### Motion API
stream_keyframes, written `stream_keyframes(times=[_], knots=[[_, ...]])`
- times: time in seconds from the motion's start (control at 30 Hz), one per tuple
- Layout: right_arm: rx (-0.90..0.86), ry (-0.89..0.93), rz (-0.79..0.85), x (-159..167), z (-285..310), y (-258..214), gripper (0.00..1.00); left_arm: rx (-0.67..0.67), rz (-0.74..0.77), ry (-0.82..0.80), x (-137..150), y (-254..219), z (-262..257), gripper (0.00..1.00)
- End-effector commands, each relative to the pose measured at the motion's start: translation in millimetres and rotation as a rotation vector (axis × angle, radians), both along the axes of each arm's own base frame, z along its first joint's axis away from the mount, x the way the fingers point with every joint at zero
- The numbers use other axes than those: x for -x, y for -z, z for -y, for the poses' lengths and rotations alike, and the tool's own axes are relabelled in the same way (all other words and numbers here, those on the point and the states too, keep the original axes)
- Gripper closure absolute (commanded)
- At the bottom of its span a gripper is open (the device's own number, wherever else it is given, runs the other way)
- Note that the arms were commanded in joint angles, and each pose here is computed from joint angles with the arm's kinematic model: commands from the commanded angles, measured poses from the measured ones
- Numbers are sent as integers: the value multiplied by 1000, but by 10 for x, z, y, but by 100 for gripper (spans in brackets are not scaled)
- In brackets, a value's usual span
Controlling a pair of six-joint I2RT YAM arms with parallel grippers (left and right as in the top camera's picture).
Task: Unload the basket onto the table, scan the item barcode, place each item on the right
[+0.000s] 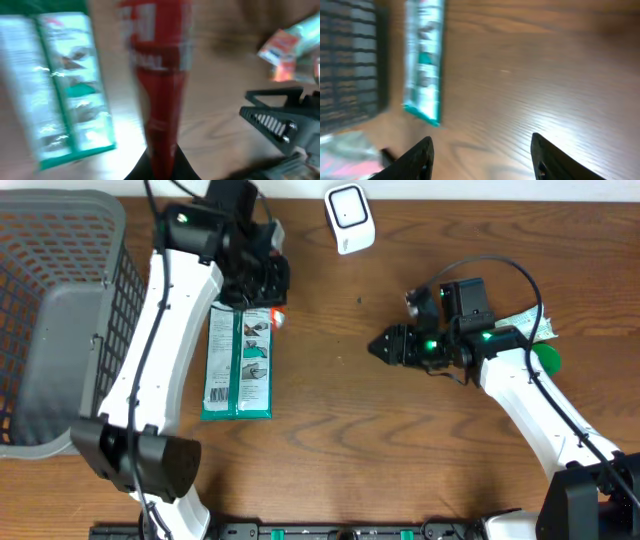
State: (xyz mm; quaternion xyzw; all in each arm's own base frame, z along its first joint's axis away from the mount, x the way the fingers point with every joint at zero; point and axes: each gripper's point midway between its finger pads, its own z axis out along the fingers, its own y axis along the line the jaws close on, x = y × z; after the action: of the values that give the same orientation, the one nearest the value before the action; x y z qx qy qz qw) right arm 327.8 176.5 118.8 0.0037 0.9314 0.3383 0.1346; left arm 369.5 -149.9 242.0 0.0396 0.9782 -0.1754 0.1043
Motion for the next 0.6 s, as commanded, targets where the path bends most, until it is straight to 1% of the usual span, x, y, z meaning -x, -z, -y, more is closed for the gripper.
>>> stream_keyframes(times=[0.0, 0.1, 0.17, 0.27, 0.3, 0.33, 0.43, 0.53, 0.57], knots=[[202, 59, 0, -6, 336, 180, 40, -243, 171, -57, -125, -434, -431, 93], [243, 36, -30, 94, 392, 245, 36, -289, 253, -61, -168, -668, -530, 93], [253, 30, -63, 170, 406, 274, 28, -304, 321, -6, -268, -743, -499, 93], [266, 17, -112, 292, 413, 312, 21, -324, 391, 68, -403, -782, -416, 93], [270, 13, -126, 329, 413, 322, 12, -332, 411, 90, -451, -783, -382, 93], [271, 9, -131, 346, 406, 325, 1, -339, 438, 124, -504, -788, -330, 93], [271, 10, -130, 342, 407, 324, 1, -361, 514, 217, -681, -781, -180, 93], [269, 11, -125, 330, 404, 321, 1, -355, 545, 249, -791, -744, -51, 92], [270, 11, -125, 331, 404, 321, 1, -344, 538, 256, -788, -718, -22, 85]])
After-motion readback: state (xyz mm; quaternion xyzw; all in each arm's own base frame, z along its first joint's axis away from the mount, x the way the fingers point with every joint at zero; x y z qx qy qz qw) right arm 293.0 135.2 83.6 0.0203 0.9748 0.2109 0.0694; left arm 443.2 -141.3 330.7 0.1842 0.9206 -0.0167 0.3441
